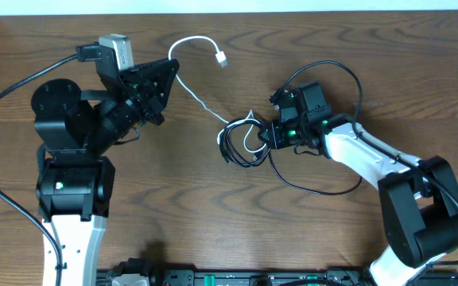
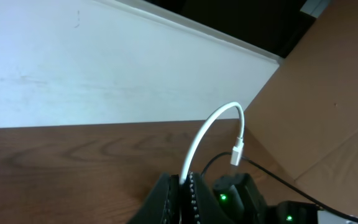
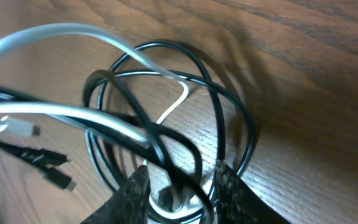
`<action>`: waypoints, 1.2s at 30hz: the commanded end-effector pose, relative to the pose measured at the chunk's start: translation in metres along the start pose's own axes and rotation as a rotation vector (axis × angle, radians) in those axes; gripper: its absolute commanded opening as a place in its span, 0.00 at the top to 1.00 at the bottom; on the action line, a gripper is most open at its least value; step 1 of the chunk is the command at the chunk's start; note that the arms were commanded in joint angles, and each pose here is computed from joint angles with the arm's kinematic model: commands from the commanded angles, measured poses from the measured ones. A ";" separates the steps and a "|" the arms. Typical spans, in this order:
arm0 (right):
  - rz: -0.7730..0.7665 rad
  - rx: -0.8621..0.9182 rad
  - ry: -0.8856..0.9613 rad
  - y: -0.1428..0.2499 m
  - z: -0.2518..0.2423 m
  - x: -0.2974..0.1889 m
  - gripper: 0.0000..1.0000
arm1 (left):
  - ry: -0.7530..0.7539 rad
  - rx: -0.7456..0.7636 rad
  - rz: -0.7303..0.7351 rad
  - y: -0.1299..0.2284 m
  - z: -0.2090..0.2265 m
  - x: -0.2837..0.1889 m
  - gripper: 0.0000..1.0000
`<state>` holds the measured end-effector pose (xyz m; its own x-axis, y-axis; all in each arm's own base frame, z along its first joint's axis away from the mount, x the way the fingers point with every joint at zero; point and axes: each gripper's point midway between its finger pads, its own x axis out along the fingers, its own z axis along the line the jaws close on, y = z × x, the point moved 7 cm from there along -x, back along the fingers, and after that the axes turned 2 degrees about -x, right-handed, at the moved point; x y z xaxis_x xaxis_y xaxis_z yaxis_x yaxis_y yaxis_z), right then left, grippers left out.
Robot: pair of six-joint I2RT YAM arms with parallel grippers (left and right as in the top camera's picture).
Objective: Untangle cables
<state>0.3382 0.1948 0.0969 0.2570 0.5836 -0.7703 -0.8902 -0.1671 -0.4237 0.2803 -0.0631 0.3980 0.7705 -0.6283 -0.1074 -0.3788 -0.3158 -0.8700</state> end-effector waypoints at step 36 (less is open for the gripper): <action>-0.444 -0.184 -0.203 -0.054 0.075 -0.159 0.99 | 0.121 -0.099 0.424 0.089 0.047 0.066 0.37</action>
<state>0.3212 0.1714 0.2604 0.4927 0.7503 -0.4408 -0.6561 -0.0125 -0.7546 0.3245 -0.0801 0.2986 0.5734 -0.7170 -0.3964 -0.6956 -0.1704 -0.6980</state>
